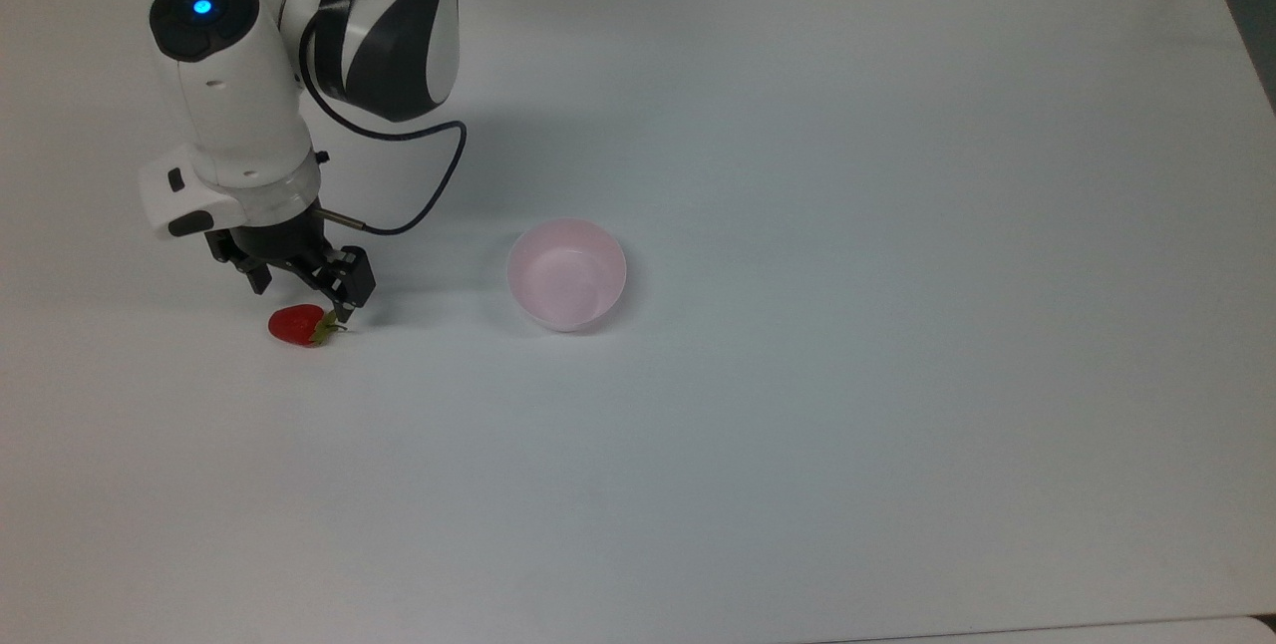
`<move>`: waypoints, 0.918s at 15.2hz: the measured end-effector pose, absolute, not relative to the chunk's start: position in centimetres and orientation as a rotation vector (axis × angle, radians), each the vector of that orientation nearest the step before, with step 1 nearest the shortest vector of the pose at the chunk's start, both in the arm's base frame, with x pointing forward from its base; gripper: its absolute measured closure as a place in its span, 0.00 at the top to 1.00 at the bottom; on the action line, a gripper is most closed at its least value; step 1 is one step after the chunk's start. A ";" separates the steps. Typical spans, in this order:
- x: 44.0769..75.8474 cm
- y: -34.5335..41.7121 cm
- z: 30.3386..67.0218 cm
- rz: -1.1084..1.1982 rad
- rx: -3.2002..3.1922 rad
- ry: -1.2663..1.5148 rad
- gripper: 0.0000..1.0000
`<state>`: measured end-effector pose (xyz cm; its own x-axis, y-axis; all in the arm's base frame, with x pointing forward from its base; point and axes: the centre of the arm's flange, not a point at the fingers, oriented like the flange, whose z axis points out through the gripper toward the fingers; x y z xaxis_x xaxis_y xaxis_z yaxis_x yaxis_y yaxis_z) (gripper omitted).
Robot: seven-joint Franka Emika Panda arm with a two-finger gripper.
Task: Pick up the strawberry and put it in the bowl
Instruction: 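Close the gripper around the red strawberry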
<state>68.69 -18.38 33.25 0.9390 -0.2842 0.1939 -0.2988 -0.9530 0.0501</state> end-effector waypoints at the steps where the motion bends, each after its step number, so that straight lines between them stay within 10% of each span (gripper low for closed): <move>1: 68.8 -18.4 32.9 0.289 3.012 -0.480 0.89; 14: 67.9 -21.5 32.4 0.300 2.727 -1.649 0.87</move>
